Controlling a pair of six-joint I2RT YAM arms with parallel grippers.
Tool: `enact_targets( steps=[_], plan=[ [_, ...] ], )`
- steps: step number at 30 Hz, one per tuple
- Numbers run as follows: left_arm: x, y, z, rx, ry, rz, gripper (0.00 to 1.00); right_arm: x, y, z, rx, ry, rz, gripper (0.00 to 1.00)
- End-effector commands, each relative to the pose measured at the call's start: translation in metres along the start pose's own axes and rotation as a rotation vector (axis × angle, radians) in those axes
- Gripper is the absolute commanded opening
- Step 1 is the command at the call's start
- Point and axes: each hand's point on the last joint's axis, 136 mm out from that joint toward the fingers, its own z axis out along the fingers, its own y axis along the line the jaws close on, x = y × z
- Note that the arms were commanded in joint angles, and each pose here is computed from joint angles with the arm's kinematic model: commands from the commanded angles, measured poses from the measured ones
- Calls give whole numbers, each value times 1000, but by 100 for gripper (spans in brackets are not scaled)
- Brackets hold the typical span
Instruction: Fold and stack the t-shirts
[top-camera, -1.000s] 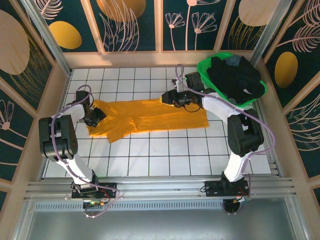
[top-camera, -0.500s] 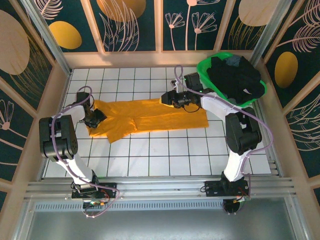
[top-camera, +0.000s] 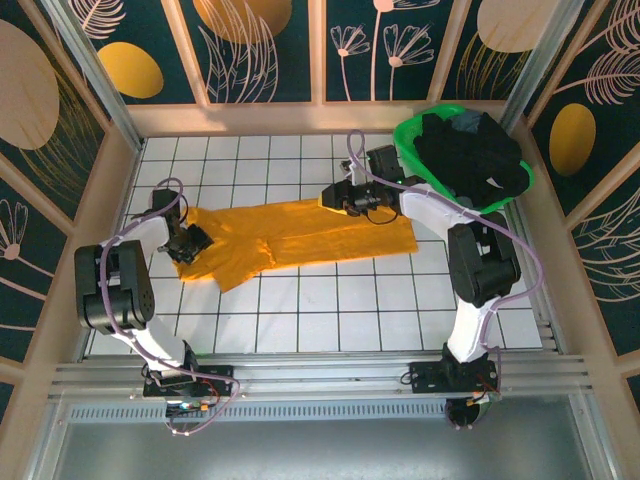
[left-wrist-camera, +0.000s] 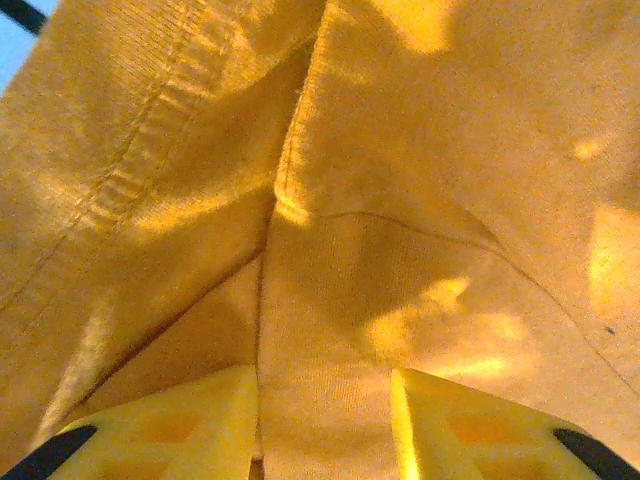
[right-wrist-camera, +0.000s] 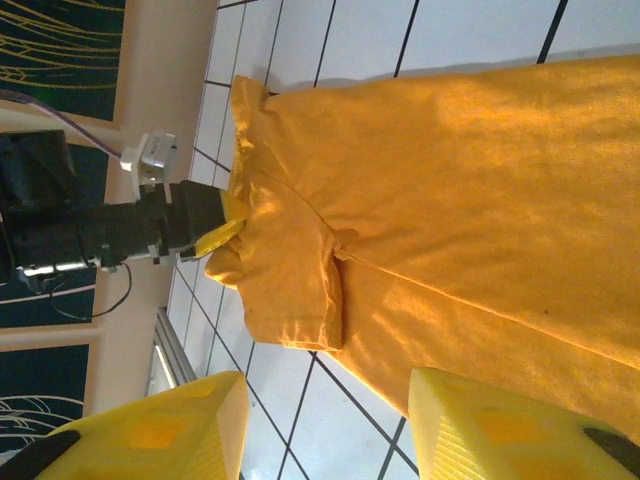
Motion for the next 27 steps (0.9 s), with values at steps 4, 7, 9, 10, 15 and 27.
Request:
enact_targets(
  steps=[4,7,9,10,15,27],
  plan=[
    [-11,-4,-21,-37,-47,15,40,-5,8,3,-12,-2,-25,47],
    [-7,0,-15,-43,-26,11,39,-5,9,3,-10,0,-26,47],
    [-4,-2,-13,-31,-15,5,39,-5,9,3,-6,0,-27,47],
    [-3,-2,-12,-23,-9,2,39,-4,8,3,-5,1,-27,47],
    [10,0,-5,-49,36,16,37,-3,7,2,-1,3,-25,47],
    [23,10,1,-115,57,12,34,-2,8,3,-1,4,-25,47]
  ],
)
